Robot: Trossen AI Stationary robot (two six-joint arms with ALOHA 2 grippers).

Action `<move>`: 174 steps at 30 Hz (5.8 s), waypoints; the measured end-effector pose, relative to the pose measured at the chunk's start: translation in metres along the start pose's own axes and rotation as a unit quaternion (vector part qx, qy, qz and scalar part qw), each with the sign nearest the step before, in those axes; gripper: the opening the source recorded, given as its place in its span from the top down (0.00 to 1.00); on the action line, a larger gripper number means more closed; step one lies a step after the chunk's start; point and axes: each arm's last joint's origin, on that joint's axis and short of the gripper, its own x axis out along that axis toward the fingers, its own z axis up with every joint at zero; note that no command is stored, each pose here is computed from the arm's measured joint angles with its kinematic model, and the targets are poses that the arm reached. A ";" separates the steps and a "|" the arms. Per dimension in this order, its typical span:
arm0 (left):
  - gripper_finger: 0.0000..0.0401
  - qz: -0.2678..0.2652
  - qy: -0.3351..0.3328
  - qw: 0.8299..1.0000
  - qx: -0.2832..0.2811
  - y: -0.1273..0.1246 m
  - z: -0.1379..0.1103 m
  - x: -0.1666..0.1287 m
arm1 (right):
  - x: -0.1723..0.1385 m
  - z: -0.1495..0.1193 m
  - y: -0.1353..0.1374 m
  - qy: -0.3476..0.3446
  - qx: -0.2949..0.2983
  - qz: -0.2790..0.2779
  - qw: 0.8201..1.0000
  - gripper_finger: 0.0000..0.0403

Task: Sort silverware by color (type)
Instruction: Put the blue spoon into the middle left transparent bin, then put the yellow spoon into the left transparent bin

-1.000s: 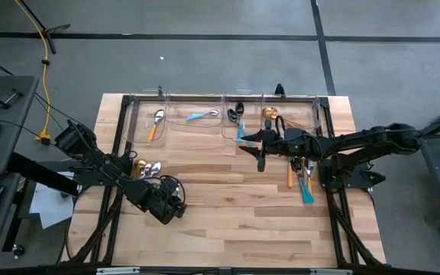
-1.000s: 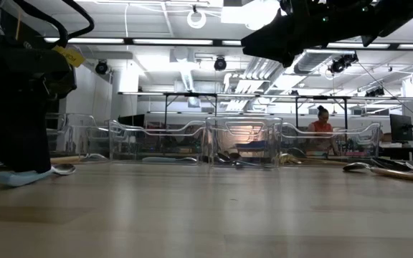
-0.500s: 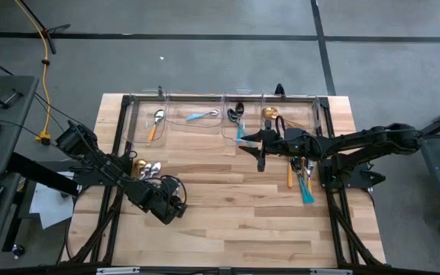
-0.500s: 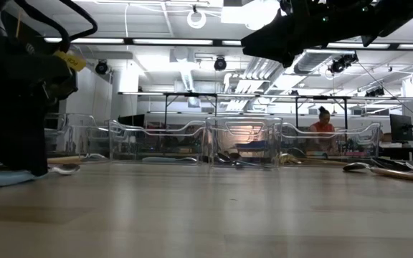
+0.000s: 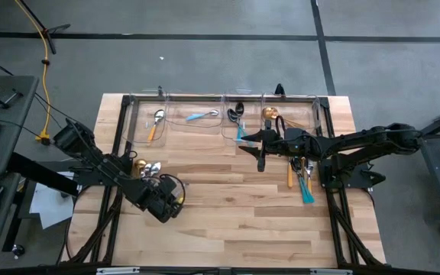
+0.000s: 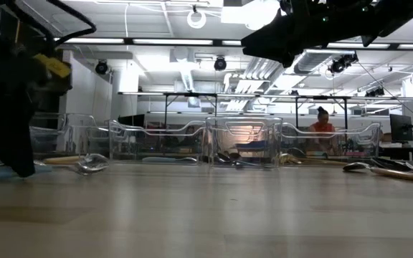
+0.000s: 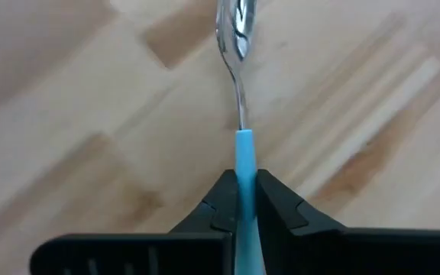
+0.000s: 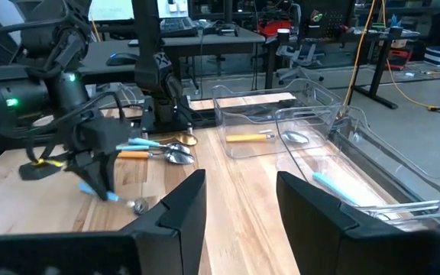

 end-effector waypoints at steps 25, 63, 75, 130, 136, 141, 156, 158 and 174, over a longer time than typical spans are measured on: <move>0.99 -0.213 -0.497 0.815 0.207 0.056 0.165 -0.039 | 0.000 0.004 0.000 -0.023 -0.001 0.001 1.000 0.64; 0.99 0.053 -0.324 0.919 0.217 0.074 0.282 -0.047 | 0.000 0.006 0.000 -0.032 -0.023 0.000 0.999 0.64; 0.99 0.122 -0.103 0.960 0.232 0.148 0.334 -0.002 | 0.000 0.005 0.000 -0.027 -0.033 -0.001 0.999 0.64; 0.66 0.041 -0.183 0.959 0.212 0.156 0.336 -0.043 | 0.000 0.004 0.000 -0.023 -0.038 -0.001 0.999 0.64; 0.66 -0.112 -0.314 0.922 0.194 0.135 0.302 -0.067 | 0.000 0.004 0.000 -0.023 -0.036 -0.001 0.999 0.64; 0.66 -0.196 -0.355 0.889 0.213 0.115 0.246 -0.046 | 0.000 0.004 0.000 -0.023 -0.036 -0.001 0.999 0.64; 0.67 -0.342 -0.520 0.732 0.278 0.093 0.148 -0.028 | 0.000 0.004 0.000 -0.023 -0.036 0.000 0.999 0.64; 0.67 -0.341 -0.519 0.733 0.278 0.092 0.149 -0.028 | 0.000 0.004 0.000 -0.023 -0.036 0.000 0.999 0.64; 0.67 -0.336 -0.521 0.732 0.281 0.093 0.149 -0.028 | 0.000 0.004 0.000 -0.023 -0.036 0.000 0.999 0.64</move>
